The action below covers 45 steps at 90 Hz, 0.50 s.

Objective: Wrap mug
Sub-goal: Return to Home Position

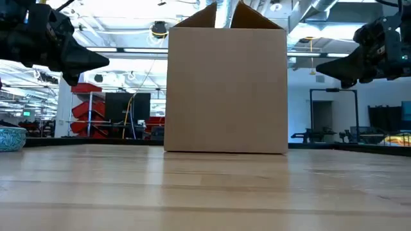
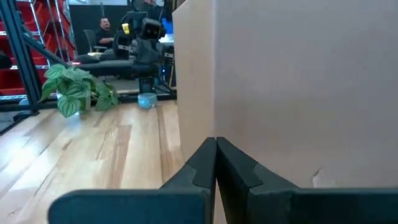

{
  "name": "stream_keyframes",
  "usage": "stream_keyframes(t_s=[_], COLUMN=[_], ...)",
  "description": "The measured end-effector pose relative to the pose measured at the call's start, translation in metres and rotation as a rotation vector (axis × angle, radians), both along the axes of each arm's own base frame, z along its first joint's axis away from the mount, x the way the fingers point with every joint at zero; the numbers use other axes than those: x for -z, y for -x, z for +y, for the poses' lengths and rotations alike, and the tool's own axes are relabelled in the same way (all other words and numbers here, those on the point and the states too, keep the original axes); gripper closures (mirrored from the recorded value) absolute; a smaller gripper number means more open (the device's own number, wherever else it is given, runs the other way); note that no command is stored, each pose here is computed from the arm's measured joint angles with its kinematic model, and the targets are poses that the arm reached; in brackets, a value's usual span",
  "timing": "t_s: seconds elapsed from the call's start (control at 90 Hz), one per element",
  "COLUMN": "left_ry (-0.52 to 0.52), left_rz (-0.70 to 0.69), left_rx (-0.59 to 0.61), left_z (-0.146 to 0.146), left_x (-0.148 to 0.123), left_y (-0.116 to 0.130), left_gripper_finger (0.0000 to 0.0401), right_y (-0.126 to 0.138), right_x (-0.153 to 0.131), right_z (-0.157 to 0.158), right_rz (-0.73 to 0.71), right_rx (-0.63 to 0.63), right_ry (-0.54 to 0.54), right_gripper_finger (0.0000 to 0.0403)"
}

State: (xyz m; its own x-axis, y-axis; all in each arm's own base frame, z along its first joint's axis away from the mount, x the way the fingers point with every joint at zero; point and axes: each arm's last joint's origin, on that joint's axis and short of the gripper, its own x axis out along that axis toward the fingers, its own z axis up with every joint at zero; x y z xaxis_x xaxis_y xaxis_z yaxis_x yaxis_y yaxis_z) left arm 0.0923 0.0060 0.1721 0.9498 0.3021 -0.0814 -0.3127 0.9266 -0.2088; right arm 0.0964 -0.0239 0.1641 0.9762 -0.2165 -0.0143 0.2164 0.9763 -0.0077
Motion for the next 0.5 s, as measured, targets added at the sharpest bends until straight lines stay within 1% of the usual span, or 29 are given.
stream_keyframes(t_s=[0.033,0.111,0.167,0.278,0.322,0.378,0.5], left_ry=[-0.010,-0.078,-0.135,-0.252,-0.286,-0.301,-0.296], left_rz=[0.005,0.027,0.044,0.058,0.067,0.071,0.075], left_rx=[0.002,0.030,0.096,0.277,0.333,0.378,0.406], left_z=[0.000,-0.001,-0.002,-0.008,-0.010,-0.012,-0.013], left_x=[0.000,0.000,0.001,0.001,0.002,0.003,0.004], left_y=[0.000,0.000,-0.001,-0.001,-0.001,-0.001,-0.001], left_gripper_finger=[0.0401,0.0401,0.0401,0.0401,0.0401,0.0401,0.0401], right_y=[0.000,0.000,0.000,0.000,0.000,0.000,0.000], right_x=[0.000,0.000,0.000,0.000,0.000,0.000,0.000], right_z=[0.000,0.000,0.000,0.000,0.000,0.000,0.000], right_rz=[0.000,-0.001,-0.001,-0.001,-0.001,-0.001,-0.001], right_rx=[0.000,0.000,0.000,-0.001,-0.001,-0.001,-0.001], right_ry=[0.000,0.000,0.000,0.000,0.000,0.000,0.000], right_gripper_finger=[0.0403,0.0403,0.0403,0.0403,0.0403,0.0403,0.0403])
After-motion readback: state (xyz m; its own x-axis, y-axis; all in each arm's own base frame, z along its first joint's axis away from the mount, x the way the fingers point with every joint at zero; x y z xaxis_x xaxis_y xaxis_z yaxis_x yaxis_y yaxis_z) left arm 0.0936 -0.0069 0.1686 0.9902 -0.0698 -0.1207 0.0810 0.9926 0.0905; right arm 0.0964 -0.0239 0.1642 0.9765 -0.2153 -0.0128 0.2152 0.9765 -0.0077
